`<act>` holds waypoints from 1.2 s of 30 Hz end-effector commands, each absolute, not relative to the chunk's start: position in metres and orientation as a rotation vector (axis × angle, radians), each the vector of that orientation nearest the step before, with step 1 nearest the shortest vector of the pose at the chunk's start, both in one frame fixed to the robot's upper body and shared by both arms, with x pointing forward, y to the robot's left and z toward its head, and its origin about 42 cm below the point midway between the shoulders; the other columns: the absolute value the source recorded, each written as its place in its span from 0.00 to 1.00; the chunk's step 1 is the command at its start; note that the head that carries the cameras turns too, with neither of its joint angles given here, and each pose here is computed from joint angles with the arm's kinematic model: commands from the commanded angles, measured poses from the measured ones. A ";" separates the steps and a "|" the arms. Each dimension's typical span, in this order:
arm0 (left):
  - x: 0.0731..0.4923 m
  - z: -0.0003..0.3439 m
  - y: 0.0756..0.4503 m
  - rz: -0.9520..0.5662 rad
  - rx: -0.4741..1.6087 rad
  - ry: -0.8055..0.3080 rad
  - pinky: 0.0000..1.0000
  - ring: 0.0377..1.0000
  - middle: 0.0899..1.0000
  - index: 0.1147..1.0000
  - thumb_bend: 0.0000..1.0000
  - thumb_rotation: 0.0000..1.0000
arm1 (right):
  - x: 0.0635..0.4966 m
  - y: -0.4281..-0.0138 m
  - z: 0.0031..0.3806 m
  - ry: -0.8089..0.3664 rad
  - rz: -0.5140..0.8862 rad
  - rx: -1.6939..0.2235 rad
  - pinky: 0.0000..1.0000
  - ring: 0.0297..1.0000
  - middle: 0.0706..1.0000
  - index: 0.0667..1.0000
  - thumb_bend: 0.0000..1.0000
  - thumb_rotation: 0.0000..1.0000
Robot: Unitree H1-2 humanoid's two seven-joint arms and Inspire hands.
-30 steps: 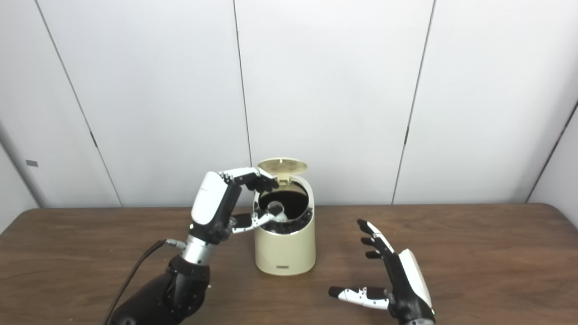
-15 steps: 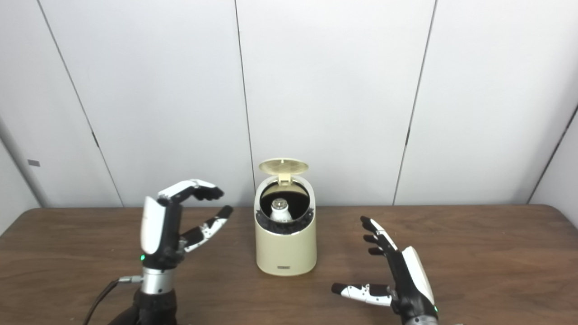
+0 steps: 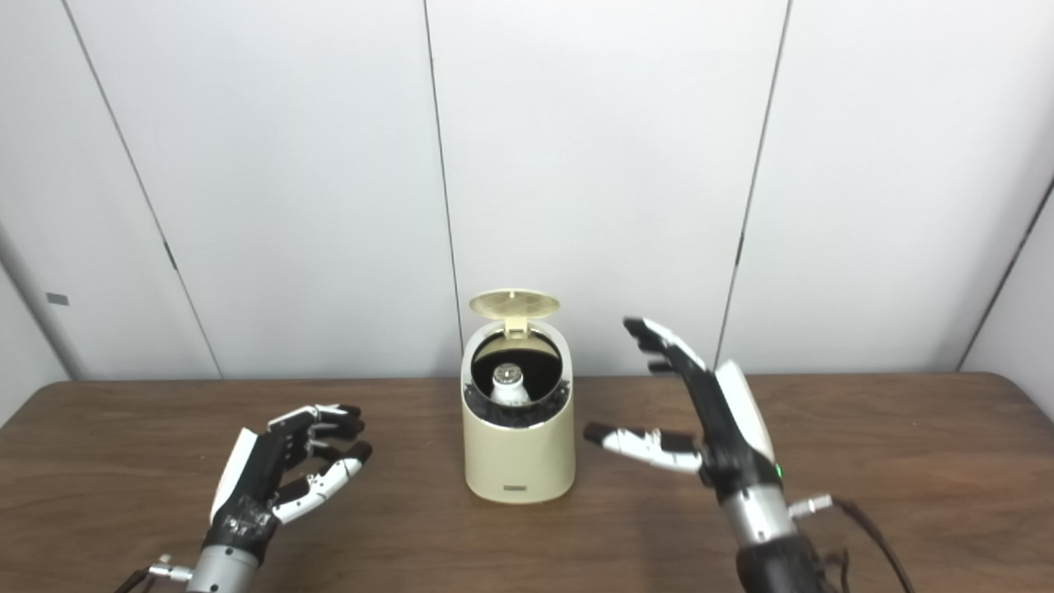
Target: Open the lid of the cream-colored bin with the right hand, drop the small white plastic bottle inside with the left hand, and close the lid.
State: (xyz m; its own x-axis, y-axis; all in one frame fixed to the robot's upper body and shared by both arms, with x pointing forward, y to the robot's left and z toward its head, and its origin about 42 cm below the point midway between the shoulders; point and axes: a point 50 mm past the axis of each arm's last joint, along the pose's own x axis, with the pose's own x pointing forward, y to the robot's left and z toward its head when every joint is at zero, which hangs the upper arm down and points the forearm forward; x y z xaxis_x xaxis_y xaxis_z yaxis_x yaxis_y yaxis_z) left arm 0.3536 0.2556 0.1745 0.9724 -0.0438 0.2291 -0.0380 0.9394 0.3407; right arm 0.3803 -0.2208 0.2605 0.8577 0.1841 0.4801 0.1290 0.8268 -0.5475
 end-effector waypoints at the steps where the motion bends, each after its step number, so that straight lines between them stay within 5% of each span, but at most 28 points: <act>1: 0.357 0.192 0.253 -0.019 0.347 -0.283 0.60 0.67 0.75 0.77 0.55 0.44 | 0.386 -0.214 0.288 -0.612 0.043 -0.634 0.75 0.83 0.83 0.82 0.66 0.45; 10: 0.357 0.176 0.258 -0.130 0.341 -0.200 0.59 0.70 0.77 0.82 0.56 0.35 | 0.406 -0.203 0.320 -0.629 0.081 -0.725 0.69 0.81 0.83 0.82 0.66 0.51; 18: 0.362 0.167 0.264 -0.188 0.375 -0.164 0.61 0.71 0.77 0.82 0.55 0.26 | 0.414 -0.194 0.338 -0.624 0.154 -0.781 0.79 0.86 0.84 0.84 0.64 0.56; 29: 0.364 0.161 0.263 -0.205 0.416 -0.151 0.63 0.70 0.77 0.82 0.57 0.21 | 0.424 -0.183 0.361 -0.607 0.241 -0.937 0.80 0.89 0.86 0.84 0.65 0.65; 36: 0.364 0.161 0.259 -0.210 0.410 -0.158 0.63 0.70 0.76 0.82 0.57 0.20 | 0.426 -0.177 0.361 -0.603 0.270 -0.983 0.79 0.88 0.86 0.84 0.66 0.60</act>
State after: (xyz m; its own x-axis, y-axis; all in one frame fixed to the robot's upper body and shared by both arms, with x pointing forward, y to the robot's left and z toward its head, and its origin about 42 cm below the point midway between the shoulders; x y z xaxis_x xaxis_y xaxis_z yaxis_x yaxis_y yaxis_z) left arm 0.3567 0.2609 0.1490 0.9751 -0.2118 0.0660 0.1686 0.9009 0.3999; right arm 0.4243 -0.1789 0.3324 0.8378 0.4686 0.2801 -0.0224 0.5421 -0.8400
